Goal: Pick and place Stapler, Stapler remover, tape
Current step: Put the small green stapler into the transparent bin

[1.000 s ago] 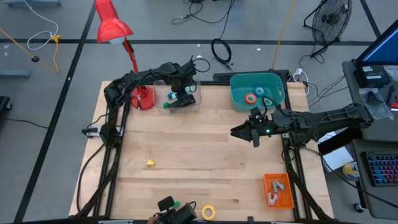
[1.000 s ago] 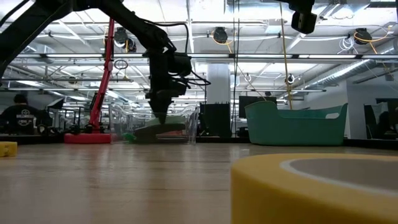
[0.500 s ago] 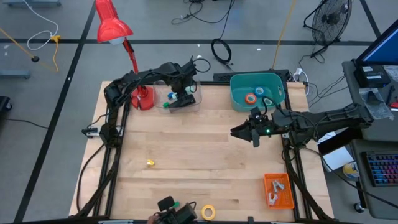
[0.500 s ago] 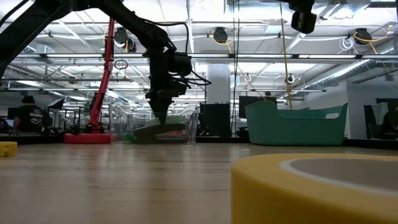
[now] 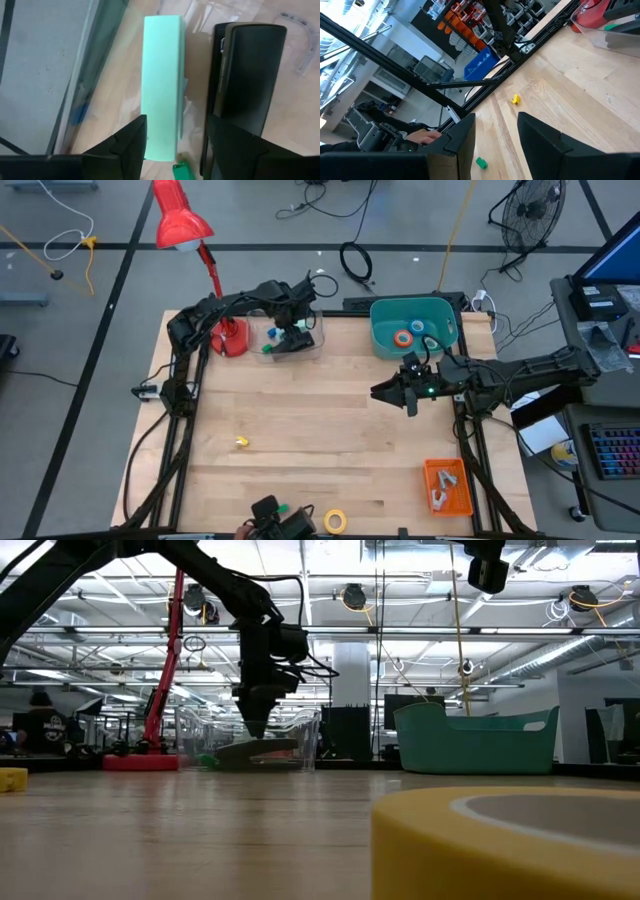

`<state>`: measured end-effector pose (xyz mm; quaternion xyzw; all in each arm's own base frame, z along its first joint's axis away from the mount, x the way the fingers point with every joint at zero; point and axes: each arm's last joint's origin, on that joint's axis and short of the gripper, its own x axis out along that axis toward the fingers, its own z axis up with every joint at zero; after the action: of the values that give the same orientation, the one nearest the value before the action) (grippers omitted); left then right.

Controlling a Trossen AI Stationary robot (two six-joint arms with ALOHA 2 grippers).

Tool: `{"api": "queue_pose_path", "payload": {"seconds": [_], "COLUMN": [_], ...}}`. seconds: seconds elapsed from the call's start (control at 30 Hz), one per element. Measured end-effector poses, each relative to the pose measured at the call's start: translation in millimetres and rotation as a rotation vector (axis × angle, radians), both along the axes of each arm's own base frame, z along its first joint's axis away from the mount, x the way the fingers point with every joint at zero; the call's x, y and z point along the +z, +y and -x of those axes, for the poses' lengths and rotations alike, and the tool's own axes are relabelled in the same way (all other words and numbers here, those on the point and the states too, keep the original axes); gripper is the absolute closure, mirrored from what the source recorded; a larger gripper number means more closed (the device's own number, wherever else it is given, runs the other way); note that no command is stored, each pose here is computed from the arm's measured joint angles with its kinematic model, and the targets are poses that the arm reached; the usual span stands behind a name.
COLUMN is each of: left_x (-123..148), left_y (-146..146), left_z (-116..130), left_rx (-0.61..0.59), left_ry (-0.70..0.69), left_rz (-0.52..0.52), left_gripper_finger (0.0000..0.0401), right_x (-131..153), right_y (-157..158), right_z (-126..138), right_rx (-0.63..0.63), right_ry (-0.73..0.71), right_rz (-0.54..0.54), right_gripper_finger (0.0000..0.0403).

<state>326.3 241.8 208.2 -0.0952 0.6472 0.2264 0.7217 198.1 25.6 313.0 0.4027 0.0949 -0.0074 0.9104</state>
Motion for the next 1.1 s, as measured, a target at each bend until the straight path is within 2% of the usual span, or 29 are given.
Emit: {"api": "queue_pose_path", "payload": {"seconds": [0.33,0.7,0.9,1.1], "left_x": [15.6,58.2,76.6,78.5], "left_y": [-3.1,-21.1,-55.3,-114.1], "left_z": [4.4,14.8,3.3,-23.4], "left_rx": [0.016,0.081,0.085,0.093], "left_ry": [-0.023,-0.137,-0.276,-0.333], "left_rz": [-0.029,-0.044,0.083,0.257], "left_gripper_finger": [0.022,0.0226,0.0226,0.0226], "right_x": [0.0,1.0,1.4,1.5], "right_y": [0.1,1.8,7.8,12.2], "right_z": [0.0,0.0,0.9,1.6], "right_rx": [0.002,0.033,0.067,0.123], "right_ry": [-0.001,-0.012,-0.018,-0.017], "right_rz": [-0.001,-0.004,-0.001,-0.008], "right_gripper_finger": [0.0264,0.0264,0.0264,0.0264]}}
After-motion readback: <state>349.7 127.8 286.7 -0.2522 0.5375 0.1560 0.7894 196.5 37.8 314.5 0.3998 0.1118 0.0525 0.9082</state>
